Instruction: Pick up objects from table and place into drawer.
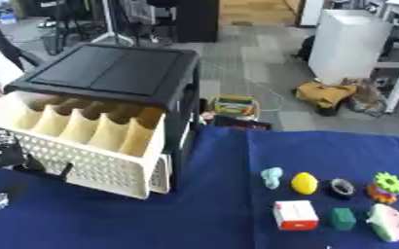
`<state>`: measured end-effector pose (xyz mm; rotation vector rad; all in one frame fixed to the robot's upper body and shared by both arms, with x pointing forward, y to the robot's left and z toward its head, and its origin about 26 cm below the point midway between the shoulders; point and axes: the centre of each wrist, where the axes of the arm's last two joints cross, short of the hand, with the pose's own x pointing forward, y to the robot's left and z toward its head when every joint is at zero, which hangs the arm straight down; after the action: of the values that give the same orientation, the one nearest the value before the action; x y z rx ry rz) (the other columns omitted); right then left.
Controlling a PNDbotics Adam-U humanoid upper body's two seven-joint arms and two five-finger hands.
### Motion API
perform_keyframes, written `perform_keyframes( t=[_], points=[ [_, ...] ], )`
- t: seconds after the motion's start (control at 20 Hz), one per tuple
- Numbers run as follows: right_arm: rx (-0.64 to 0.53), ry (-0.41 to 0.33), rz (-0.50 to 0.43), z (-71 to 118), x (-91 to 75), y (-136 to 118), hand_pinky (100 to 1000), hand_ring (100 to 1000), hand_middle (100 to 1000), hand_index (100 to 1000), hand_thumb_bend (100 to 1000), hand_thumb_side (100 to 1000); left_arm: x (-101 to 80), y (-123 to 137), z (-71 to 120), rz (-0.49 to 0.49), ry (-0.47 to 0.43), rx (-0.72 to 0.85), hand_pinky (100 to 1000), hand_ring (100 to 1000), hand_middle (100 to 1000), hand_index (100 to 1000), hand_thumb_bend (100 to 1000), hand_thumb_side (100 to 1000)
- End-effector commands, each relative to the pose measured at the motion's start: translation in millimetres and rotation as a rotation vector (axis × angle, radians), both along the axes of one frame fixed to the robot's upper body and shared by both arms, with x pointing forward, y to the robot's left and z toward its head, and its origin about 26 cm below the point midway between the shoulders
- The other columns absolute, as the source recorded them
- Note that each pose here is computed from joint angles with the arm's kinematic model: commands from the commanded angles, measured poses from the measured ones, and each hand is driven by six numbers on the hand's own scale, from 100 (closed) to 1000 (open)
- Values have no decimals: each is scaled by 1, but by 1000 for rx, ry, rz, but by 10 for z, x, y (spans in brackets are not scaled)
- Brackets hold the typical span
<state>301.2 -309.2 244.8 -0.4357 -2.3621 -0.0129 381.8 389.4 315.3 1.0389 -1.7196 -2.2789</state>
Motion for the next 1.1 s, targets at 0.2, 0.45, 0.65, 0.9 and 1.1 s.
perform_keyframes(
  t=[0.2,0.45,0.65,0.9,1.1],
  points=[
    [-11,-27,4,80,-33,-13,730,717,457,849,100,1000,-46,-70,57,-41,7,88,100,100,100,951,100,1000],
    [-10,-25,3,75,-33,-13,730,717,457,849,100,1000,-56,-89,65,-44,14,95,100,100,100,992,100,1000],
    [-10,-21,1,70,-34,-14,730,717,457,849,100,1000,-69,-104,92,-50,22,90,100,100,100,990,100,1000],
    [-12,-19,1,70,-34,-15,730,717,457,849,100,1000,-85,-112,142,-55,35,81,100,100,100,1000,100,1000],
    [-11,-18,1,70,-33,-13,730,717,457,849,100,1000,-85,-112,167,-49,51,85,100,100,100,1000,100,1000]
  ],
)
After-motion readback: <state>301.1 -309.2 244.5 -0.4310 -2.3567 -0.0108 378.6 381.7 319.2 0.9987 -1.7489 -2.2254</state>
